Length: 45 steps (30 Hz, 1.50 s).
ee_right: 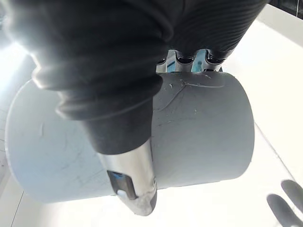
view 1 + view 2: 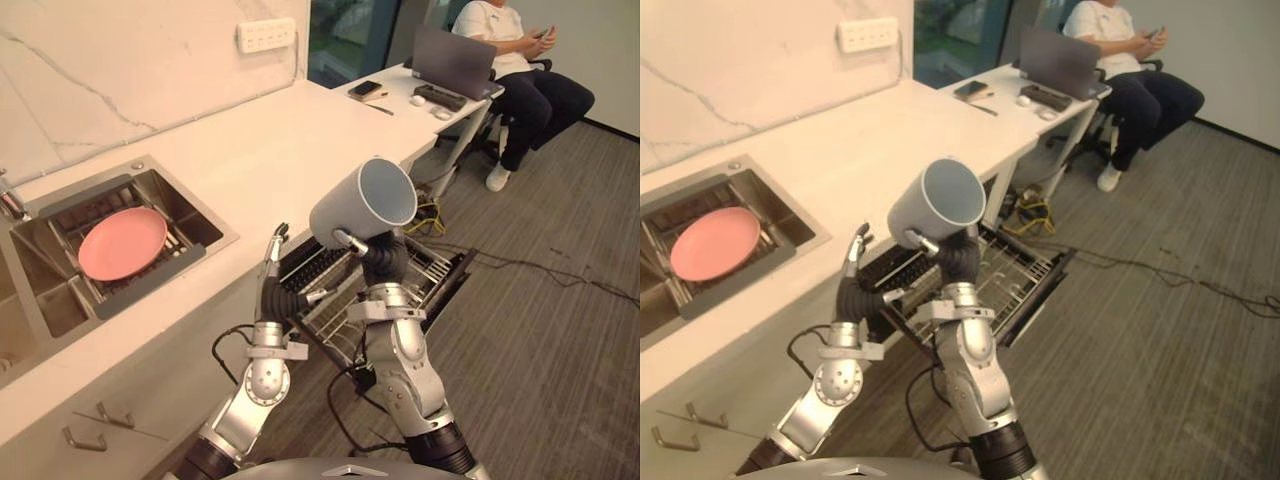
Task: Walk over to the sink, pick up the cup, carry it to the dishwasher, place the cup inside the dishwasher, then close the dishwasher door
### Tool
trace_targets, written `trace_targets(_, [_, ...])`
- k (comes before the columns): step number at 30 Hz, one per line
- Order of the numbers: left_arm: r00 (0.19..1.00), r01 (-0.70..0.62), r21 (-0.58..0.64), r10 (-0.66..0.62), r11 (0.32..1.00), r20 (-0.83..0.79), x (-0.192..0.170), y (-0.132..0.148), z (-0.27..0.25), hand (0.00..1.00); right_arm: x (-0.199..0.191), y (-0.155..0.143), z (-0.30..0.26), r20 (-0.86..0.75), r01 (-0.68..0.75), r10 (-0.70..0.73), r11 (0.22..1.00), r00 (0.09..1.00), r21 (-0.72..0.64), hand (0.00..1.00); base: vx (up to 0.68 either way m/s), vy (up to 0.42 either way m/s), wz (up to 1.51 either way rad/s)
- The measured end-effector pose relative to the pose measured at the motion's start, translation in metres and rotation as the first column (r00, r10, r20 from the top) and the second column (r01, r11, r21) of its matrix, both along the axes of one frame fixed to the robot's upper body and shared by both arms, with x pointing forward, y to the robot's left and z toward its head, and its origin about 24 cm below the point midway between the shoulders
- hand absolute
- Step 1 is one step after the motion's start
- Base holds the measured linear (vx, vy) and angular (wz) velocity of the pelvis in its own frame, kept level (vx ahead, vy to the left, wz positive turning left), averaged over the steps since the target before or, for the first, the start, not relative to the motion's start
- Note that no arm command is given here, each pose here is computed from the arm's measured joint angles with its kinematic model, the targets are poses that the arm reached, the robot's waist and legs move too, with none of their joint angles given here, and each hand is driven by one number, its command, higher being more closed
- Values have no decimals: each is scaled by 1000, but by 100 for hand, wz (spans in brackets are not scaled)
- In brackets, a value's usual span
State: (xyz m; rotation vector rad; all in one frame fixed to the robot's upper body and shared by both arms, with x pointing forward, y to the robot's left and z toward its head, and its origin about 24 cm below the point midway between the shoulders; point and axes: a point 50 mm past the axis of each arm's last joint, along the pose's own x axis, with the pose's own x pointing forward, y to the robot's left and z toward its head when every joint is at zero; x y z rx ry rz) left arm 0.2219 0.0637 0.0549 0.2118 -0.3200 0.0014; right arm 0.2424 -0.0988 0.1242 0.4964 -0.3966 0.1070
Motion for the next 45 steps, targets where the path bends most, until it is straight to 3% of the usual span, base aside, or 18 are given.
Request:
trace_targets(4, [986,110,-66,-118,992,-121,1,2,-12,0,5,-29,-7,-44,123,-127,989,991,-82,100,0,0,3])
trace_targets(8, [924,188,-84,-205,979,-322,-5,14,-49,0,12,-78,-30,-159,238,-295,923,942,-302,100,-30,-9,14])
trace_targets(13, [825,275,-91,-283,957,-489,-7,32,-75,0,33,-120,-39,-244,255,-399,848,884,-466,100,-103,-17,15])
trace_targets(18, [727,269,-136,-294,953,-620,-16,50,-103,0,49,-135,-37,-273,223,-417,814,867,-536,100,-68,-28,18])
trace_targets(21, [710,231,-148,-270,962,-650,-19,56,-111,0,61,-142,-31,-286,230,-434,809,854,-540,100,-66,-14,25])
trace_targets(30, [653,53,-149,-147,987,-743,-29,90,-137,0,114,-166,-8,-406,112,-433,782,805,-613,100,-19,19,20])
trace_targets(32, [618,-19,-203,-148,979,-772,-35,99,-147,0,128,-170,5,-424,107,-434,788,795,-606,100,1,22,10])
trace_targets(39, [607,-62,-300,-203,952,-769,-34,94,-151,0,151,-163,32,-479,-57,-372,741,795,-669,100,0,27,13])
trace_targets(45, [586,-79,-320,-216,944,-781,-28,90,-152,0,150,-164,19,-590,-213,-334,713,735,-668,100,8,18,11])
